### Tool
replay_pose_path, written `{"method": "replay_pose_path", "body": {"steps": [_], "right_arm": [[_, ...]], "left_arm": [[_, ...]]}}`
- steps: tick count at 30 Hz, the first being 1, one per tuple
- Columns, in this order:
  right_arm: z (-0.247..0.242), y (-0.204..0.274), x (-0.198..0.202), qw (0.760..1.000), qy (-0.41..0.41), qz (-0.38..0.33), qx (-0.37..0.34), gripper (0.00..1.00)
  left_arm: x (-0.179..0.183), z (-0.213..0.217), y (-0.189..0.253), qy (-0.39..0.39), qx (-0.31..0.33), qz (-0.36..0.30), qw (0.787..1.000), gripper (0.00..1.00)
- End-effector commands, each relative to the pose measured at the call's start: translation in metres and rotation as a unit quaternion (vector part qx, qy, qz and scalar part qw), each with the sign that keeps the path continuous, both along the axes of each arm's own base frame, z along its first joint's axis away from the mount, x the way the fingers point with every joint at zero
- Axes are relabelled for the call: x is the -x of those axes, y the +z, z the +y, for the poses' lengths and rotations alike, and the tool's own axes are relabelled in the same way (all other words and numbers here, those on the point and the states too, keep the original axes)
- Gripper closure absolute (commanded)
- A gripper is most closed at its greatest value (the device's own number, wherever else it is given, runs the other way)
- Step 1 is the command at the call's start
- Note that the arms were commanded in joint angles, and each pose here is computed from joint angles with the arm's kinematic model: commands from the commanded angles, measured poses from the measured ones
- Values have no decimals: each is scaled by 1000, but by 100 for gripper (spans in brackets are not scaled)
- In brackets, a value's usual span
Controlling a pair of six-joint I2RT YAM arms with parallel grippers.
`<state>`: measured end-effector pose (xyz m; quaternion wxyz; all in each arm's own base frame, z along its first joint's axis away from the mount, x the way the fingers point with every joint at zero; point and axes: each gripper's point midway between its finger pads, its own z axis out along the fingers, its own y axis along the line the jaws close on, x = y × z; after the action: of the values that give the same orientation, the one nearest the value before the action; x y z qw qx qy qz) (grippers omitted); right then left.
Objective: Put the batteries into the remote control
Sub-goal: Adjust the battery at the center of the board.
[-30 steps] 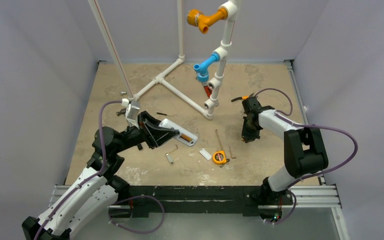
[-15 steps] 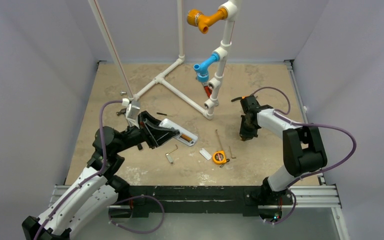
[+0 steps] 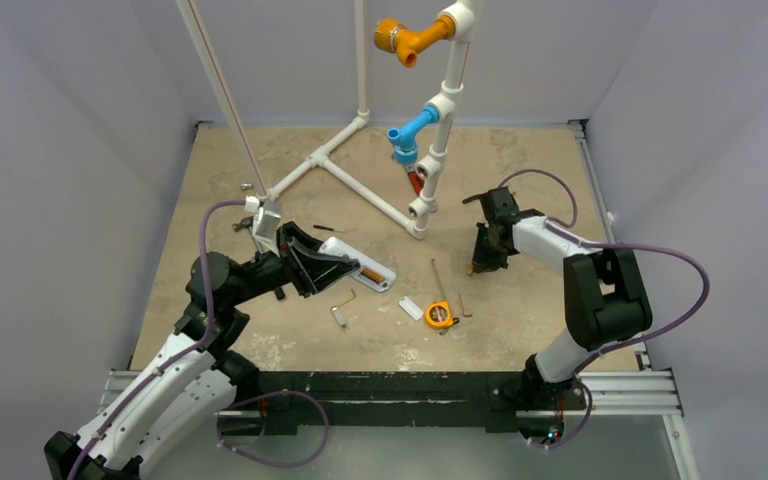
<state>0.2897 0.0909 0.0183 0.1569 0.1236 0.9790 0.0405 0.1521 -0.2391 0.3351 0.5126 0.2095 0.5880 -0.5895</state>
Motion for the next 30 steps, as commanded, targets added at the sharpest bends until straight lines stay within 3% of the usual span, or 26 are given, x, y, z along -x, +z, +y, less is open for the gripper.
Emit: {"method": "replay_pose_path", "body": {"steps": [1,8,18,25,30], "right_arm": [[10,-20,2,1000,0,17,-18,100],[11,-16,1,1000,5,6,-22,100],[16,43,-39,991,12,-125,-42,100],[25,42,-61,990,25,-129,-47,100],[28,36,-72,991,32,-125,-43,94]], "left_arm": [[3,1,13,-4,19,-21,1000,100],[3,1,13,-4,19,-20,1000,100],[3,0,12,-7,20,-18,1000,100],[6,3,14,-5,20,-21,1000,100],[7,4,12,-3,17,-20,1000,100]]}}
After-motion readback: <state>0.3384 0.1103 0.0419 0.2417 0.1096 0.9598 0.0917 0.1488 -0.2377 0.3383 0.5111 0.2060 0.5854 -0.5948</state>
